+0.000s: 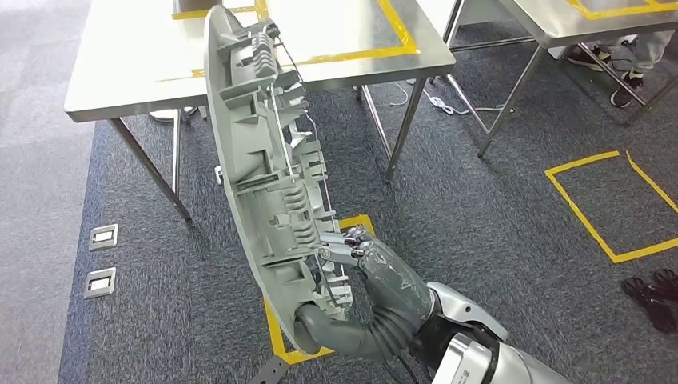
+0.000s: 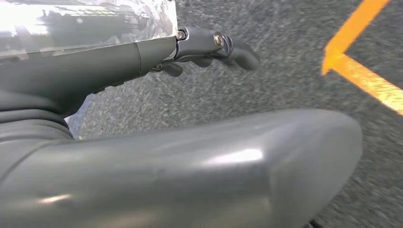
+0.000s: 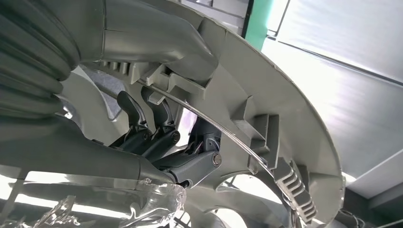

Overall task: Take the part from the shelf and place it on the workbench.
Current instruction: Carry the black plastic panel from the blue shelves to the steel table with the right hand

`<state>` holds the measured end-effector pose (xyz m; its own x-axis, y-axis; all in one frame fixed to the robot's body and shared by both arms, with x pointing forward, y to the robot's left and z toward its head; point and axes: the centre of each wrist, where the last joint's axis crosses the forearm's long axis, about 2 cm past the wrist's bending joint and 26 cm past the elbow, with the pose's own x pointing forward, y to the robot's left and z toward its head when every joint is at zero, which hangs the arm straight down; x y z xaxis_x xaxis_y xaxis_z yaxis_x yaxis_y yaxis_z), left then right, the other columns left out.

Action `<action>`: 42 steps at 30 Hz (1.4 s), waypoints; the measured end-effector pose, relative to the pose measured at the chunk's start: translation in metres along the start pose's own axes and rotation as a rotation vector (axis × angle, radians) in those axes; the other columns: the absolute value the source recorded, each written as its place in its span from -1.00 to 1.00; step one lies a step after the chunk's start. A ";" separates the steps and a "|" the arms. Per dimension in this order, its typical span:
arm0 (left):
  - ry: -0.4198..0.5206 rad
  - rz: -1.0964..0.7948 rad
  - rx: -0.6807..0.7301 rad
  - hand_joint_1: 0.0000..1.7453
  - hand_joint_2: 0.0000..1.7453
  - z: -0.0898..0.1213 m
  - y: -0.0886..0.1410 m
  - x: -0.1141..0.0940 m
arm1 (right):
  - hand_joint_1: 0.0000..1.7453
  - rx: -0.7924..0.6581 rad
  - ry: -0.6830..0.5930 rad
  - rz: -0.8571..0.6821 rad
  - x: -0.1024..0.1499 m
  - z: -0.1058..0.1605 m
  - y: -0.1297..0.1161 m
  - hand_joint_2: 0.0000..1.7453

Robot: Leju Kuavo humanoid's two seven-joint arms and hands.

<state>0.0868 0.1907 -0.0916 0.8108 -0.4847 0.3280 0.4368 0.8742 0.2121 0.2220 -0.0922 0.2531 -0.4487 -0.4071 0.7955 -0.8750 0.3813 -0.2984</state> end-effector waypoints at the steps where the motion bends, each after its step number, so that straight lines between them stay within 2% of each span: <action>1: -0.001 0.000 0.000 -1.00 1.00 0.000 0.000 0.000 | 1.00 -0.001 0.002 0.000 0.000 0.000 0.000 1.00; 22: 0.034 -0.010 0.005 -1.00 1.00 0.001 0.000 -0.016 | 1.00 -0.008 0.023 -0.002 -0.005 0.004 0.000 1.00; 31: 0.021 -0.022 -0.033 -1.00 1.00 0.007 -0.019 -0.014 | 1.00 -0.011 0.029 0.008 -0.005 0.005 -0.004 1.00; 38: 0.023 -0.028 -0.001 -1.00 1.00 0.002 -0.005 -0.015 | 1.00 -0.012 0.032 0.004 -0.006 0.005 -0.002 1.00; 42: 0.024 -0.028 -0.006 -1.00 1.00 0.003 -0.006 -0.014 | 1.00 -0.016 0.039 0.001 -0.007 0.006 0.000 1.00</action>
<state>0.0719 0.1920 -0.0950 0.8072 -0.5083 0.3001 0.4618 0.8605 0.2153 0.2243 -0.0947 0.2445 -0.4416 -0.3746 0.8153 -0.8715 0.3952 -0.2905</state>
